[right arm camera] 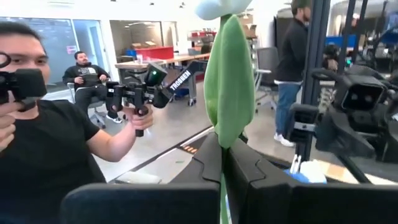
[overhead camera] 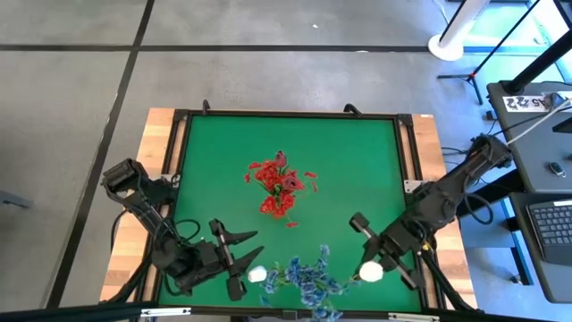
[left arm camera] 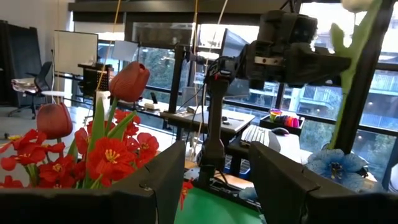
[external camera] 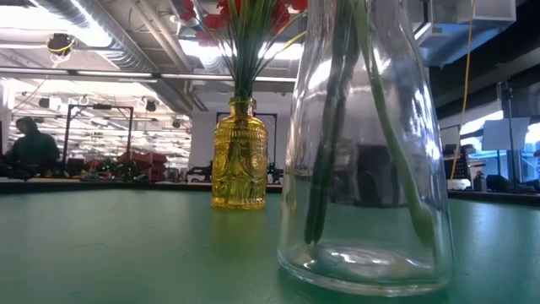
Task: Sort flowers into vase by color
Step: Put the white tulip into the transparent vase
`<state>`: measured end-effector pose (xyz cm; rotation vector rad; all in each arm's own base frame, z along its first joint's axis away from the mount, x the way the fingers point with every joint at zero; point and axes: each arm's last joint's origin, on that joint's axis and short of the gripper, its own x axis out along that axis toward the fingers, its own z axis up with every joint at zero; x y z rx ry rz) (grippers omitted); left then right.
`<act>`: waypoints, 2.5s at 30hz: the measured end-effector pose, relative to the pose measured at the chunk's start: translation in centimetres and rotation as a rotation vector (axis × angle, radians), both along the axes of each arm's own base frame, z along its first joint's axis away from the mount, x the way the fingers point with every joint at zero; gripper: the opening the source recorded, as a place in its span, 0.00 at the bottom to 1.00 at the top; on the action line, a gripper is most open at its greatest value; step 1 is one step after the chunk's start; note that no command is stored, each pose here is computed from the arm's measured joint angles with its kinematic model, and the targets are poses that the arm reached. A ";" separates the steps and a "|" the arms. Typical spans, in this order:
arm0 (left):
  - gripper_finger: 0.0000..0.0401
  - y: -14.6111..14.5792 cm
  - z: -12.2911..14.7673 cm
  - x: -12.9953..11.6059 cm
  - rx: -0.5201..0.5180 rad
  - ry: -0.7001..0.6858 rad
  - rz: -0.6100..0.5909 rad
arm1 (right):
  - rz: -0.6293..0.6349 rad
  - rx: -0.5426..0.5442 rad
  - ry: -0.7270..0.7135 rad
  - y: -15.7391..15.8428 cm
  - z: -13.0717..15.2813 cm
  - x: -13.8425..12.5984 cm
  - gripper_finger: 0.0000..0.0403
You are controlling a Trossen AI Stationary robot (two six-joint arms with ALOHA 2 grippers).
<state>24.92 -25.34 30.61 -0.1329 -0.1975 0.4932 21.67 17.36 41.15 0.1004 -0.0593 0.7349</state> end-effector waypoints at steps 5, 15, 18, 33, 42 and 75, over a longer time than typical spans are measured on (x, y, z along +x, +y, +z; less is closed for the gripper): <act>0.44 0.1 0.0 0.1 0.000 -0.001 0.004 | -0.007 -0.019 -0.044 1.1 -0.9 1.5 0.00; 0.44 0.1 0.0 0.1 -0.002 -0.002 0.002 | -0.026 -0.108 -0.088 2.2 -3.0 4.1 0.00; 0.44 0.0 -0.1 0.2 -0.001 0.001 -0.002 | -0.026 -0.155 -0.133 2.5 -3.4 4.5 0.00; 0.44 -0.2 -0.6 0.5 0.002 0.021 -0.010 | -0.021 -0.217 -0.141 3.6 -5.4 6.0 0.00; 0.44 -0.2 -0.6 0.5 -0.012 0.014 -0.012 | 0.000 -0.182 -0.037 4.3 -6.9 6.8 0.00; 0.44 -0.2 -1.0 0.8 -0.018 0.025 -0.009 | -0.069 -0.110 0.148 2.5 -14.2 8.7 0.01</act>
